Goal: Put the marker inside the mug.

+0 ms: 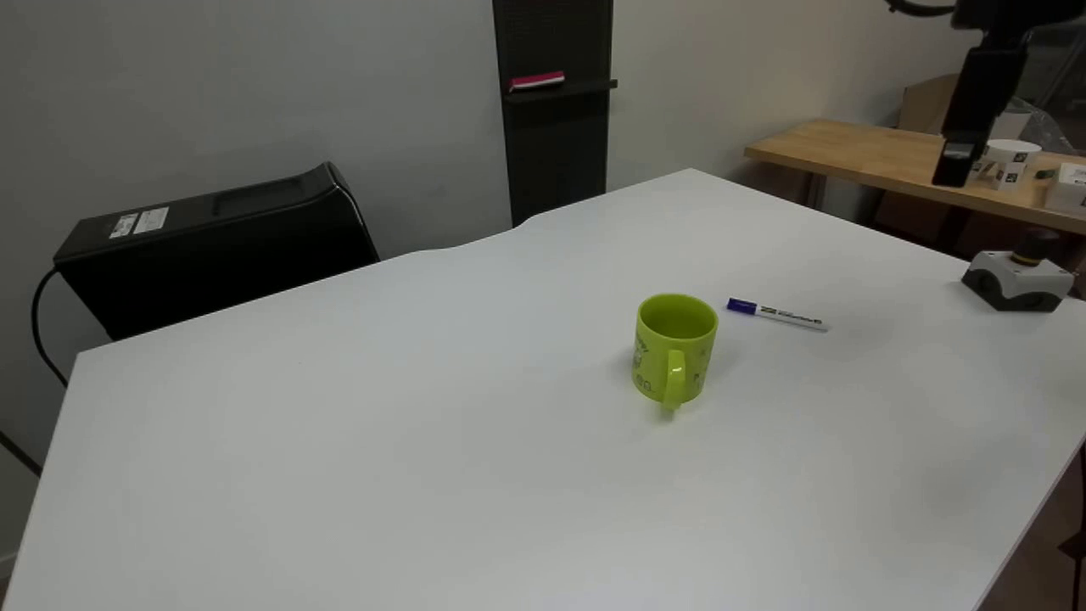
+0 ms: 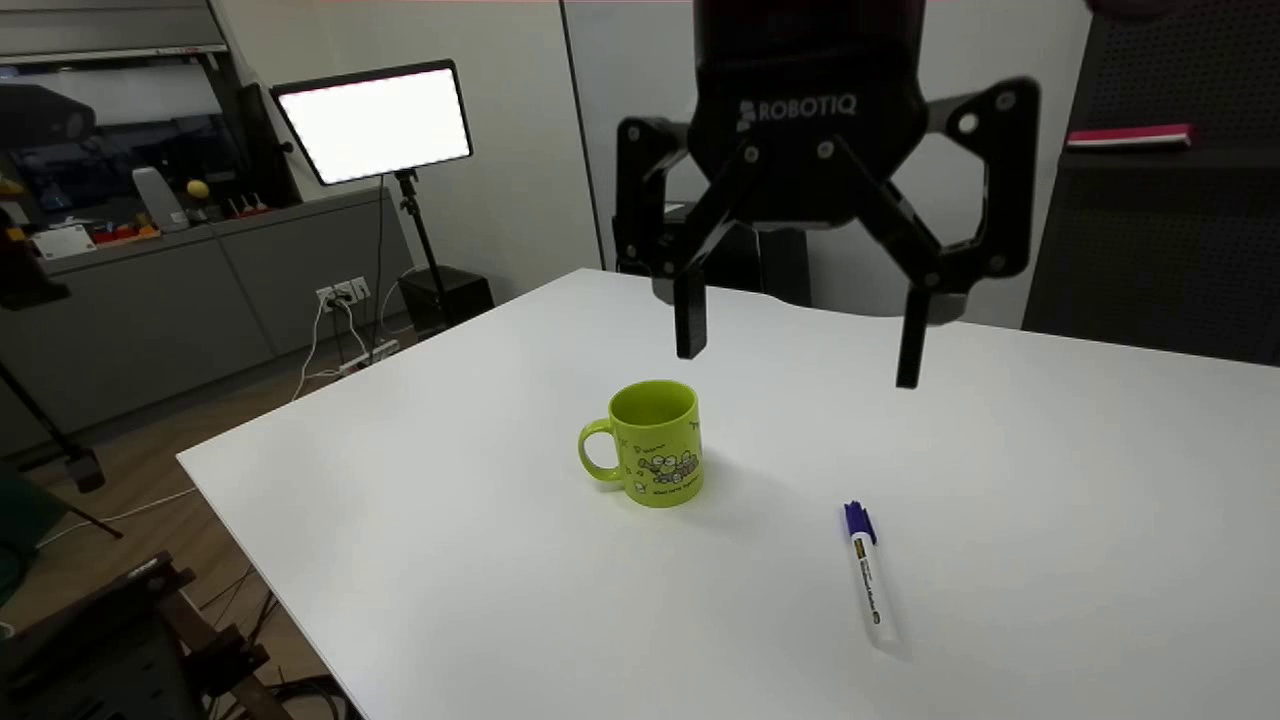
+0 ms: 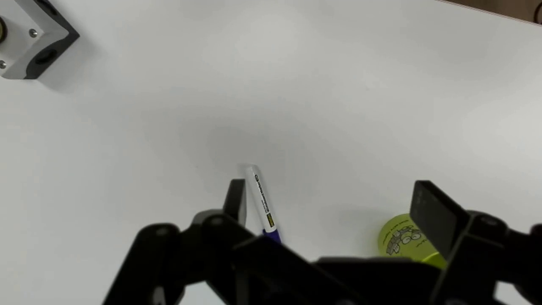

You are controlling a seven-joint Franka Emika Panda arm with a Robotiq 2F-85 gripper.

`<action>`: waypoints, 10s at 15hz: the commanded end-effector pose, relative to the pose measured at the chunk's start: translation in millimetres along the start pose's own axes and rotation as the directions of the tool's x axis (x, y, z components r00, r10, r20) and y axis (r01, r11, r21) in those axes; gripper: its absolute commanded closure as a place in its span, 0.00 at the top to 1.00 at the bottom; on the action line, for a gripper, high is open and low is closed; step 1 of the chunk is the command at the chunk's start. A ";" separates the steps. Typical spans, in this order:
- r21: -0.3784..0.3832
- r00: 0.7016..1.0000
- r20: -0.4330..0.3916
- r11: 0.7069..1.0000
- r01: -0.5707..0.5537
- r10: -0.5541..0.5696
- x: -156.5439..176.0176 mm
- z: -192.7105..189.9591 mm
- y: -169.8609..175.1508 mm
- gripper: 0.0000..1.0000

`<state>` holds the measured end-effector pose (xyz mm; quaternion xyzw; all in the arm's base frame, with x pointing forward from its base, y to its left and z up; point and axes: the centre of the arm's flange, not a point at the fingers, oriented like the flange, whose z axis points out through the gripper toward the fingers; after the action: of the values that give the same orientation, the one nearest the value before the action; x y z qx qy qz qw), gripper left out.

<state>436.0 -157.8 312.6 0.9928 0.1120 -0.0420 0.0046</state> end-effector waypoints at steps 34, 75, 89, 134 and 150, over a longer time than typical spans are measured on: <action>0.008 0.960 0.011 0.960 0.279 -0.279 74.7 136.1 80.1 1.00; -0.071 0.967 -0.051 0.967 0.245 -0.249 111.9 193.0 41.0 1.00; -0.053 0.969 -0.042 0.969 0.240 -0.243 103.1 198.5 48.0 1.00; -0.139 0.968 0.020 0.958 0.251 -0.250 135.2 204.2 30.0 0.05; -0.225 0.960 -0.032 0.938 0.265 -0.279 151.2 140.3 8.5 0.05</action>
<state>576.0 -143.5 141.3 0.9609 0.2609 0.0035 0.0928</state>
